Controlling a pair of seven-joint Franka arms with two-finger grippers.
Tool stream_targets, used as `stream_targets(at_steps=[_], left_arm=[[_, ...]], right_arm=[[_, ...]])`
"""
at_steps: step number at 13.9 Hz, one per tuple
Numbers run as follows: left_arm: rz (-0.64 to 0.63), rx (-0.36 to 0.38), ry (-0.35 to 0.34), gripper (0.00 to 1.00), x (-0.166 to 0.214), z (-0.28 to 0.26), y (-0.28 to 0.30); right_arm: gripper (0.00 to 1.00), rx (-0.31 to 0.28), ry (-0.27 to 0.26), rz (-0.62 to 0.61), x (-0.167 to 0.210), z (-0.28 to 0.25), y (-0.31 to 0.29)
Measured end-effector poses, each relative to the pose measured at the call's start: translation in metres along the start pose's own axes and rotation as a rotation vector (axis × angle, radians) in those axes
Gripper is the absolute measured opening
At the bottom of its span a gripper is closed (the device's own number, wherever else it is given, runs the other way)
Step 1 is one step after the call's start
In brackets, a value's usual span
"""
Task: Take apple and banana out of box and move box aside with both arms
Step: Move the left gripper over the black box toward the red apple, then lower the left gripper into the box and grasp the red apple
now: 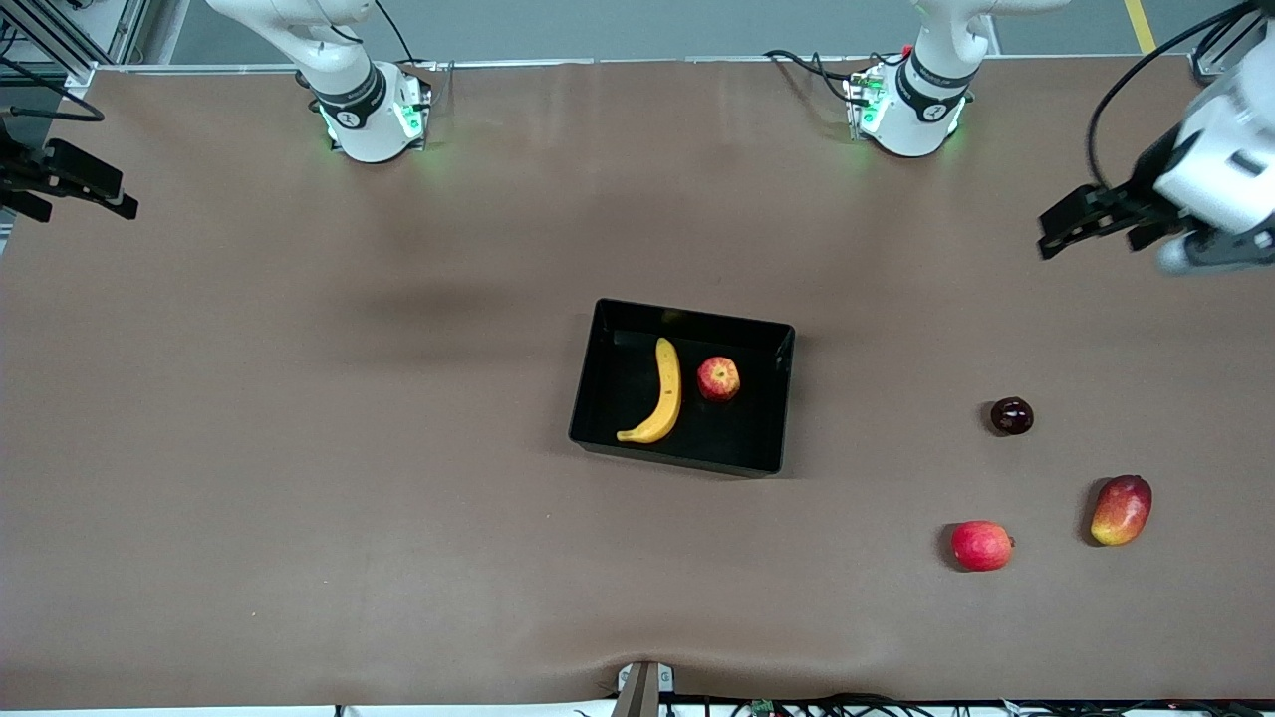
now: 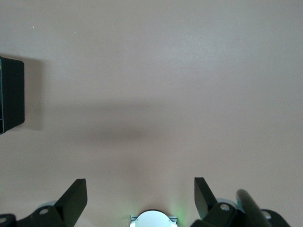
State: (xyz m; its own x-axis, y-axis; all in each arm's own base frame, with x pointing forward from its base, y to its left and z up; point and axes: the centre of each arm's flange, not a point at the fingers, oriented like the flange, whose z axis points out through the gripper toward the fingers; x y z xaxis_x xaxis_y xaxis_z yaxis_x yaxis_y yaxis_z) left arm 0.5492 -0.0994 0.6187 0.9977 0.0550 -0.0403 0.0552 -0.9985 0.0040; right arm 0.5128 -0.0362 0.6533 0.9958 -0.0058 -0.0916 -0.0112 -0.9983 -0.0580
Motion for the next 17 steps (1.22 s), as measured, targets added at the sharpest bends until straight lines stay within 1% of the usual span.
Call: stream_targets(at_steps=[3,7,9,11,12,15,17], left_arm=[[-0.014,-0.003,-0.014,1.00,0.007,0.039,0.076],[-0.052,-0.020,-0.009,1.00,0.008,0.103,0.174],[-0.055,-0.003,-0.007,1.00,0.007,0.141,0.212],[-0.041,0.026,-0.001,1.00,0.003,0.175,0.241],[-0.030,0.029,0.002,1.00,0.000,0.190,0.253],[-0.013,0.010,0.015,1.00,-0.001,0.236,0.275],[-0.004,0.003,0.010,1.00,-0.001,0.272,0.283]], right_arm=[[1.00,0.000,0.001,0.000,0.000,-0.001,0.000],[1.00,0.000,0.002,0.001,0.000,-0.001,0.001],[1.00,0.000,0.002,0.000,0.000,-0.001,0.000],[1.00,0.000,0.002,0.000,0.000,-0.001,0.000],[1.00,0.000,0.002,0.000,0.000,-0.001,0.000],[1.00,0.000,0.002,-0.001,0.000,-0.001,0.000],[1.00,-0.001,0.002,-0.004,0.000,-0.001,-0.002]])
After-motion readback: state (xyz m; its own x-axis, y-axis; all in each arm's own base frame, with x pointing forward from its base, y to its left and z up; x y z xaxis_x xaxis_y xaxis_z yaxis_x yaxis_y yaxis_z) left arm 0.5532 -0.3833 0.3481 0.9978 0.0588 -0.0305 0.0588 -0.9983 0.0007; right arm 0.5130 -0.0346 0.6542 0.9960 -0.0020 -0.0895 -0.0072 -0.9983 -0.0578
